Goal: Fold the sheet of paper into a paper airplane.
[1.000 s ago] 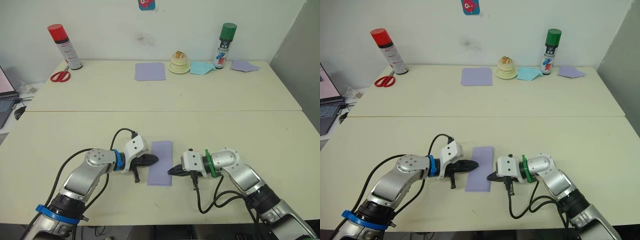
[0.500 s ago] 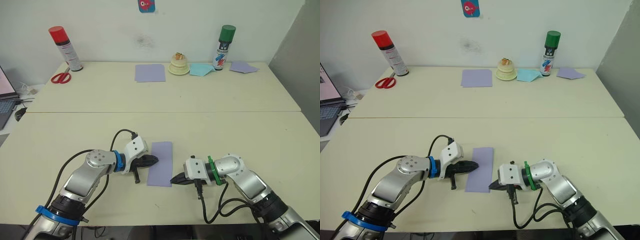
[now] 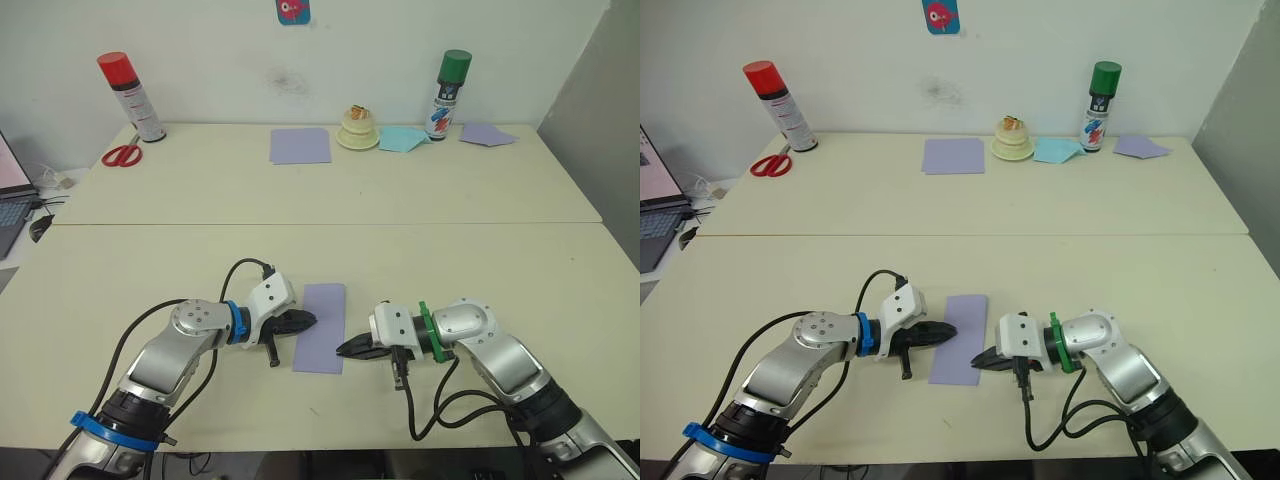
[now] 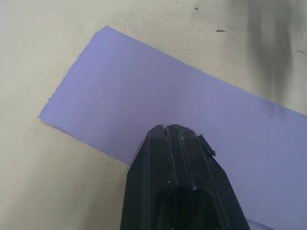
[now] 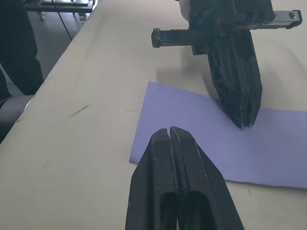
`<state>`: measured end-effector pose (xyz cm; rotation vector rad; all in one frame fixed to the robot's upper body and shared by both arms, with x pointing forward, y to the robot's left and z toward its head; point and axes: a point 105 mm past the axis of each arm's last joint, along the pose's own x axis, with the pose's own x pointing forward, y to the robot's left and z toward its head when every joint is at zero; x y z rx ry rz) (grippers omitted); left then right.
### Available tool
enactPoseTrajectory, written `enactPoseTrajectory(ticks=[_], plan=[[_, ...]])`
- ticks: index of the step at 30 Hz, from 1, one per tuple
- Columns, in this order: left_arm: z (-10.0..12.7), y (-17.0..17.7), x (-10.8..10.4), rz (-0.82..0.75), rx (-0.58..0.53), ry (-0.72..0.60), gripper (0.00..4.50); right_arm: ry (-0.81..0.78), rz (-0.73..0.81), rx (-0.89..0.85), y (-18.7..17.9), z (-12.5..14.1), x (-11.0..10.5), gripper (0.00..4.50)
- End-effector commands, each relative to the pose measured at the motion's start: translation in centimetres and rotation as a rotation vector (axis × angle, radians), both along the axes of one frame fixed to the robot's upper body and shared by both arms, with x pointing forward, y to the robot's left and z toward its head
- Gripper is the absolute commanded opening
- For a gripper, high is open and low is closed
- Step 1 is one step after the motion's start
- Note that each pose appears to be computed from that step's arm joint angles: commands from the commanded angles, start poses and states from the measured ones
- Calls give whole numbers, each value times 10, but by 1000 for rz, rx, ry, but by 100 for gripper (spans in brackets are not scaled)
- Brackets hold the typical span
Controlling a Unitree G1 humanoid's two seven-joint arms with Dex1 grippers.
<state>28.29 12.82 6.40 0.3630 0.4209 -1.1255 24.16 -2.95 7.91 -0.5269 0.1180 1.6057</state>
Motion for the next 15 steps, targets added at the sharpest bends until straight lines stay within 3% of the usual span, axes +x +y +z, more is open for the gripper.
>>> enactPoseTrajectory(ticks=[1,9,15], plan=[[-26,12,-10,24,79,92,0,0,14,-10,6,-9,-3,4],[-25,12,-9,32,74,90,0,75,55,-82,2,-34,-20,4],[-25,12,-9,32,75,91,0,79,36,-68,-2,-34,-20,4]])
